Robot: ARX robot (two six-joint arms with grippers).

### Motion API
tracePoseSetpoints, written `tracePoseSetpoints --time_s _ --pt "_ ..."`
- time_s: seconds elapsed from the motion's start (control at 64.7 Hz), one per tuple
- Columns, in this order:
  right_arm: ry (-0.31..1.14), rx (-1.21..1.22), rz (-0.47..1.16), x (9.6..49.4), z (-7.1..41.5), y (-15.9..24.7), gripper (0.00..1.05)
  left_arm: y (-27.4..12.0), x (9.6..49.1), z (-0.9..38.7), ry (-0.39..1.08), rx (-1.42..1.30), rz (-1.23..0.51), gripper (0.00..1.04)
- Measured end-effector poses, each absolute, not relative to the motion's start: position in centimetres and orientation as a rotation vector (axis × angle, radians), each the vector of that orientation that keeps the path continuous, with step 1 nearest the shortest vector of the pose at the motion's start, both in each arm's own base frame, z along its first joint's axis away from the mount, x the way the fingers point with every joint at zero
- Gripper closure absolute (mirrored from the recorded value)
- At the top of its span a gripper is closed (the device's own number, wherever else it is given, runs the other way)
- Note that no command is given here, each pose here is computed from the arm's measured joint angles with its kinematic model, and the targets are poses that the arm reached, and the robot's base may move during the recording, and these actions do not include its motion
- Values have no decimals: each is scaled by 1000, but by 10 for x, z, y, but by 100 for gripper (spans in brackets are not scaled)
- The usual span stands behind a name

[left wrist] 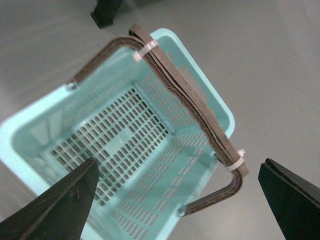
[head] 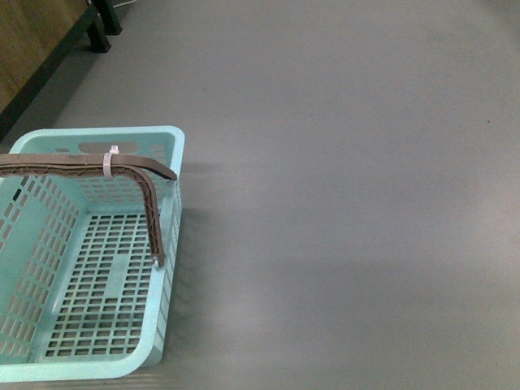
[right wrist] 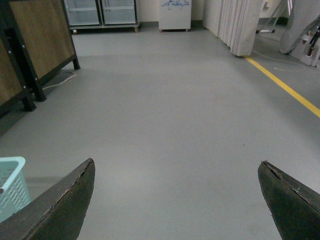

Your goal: Pick lemon and mango into basket

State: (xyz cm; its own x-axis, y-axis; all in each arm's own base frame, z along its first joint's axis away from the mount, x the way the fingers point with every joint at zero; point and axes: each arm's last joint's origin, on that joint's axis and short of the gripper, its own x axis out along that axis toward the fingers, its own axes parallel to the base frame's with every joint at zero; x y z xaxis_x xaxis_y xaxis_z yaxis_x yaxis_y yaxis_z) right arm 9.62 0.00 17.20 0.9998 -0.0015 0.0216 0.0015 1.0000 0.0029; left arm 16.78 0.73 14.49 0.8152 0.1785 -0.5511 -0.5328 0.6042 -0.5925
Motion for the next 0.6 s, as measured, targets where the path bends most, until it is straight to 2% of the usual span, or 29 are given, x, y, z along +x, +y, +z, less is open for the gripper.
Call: tracePoseSetpoints --time_s 0.108,0.278,0.603 --pt "-22 3 -1 96 172 0 9 6 216 125 485 -1008 452 7" --pt "-21 3 -1 96 172 0 9 -1 270 92 550 -1094 466 7" --pt "-22 3 -1 96 172 0 9 7 335 51 575 -1146 518 7"
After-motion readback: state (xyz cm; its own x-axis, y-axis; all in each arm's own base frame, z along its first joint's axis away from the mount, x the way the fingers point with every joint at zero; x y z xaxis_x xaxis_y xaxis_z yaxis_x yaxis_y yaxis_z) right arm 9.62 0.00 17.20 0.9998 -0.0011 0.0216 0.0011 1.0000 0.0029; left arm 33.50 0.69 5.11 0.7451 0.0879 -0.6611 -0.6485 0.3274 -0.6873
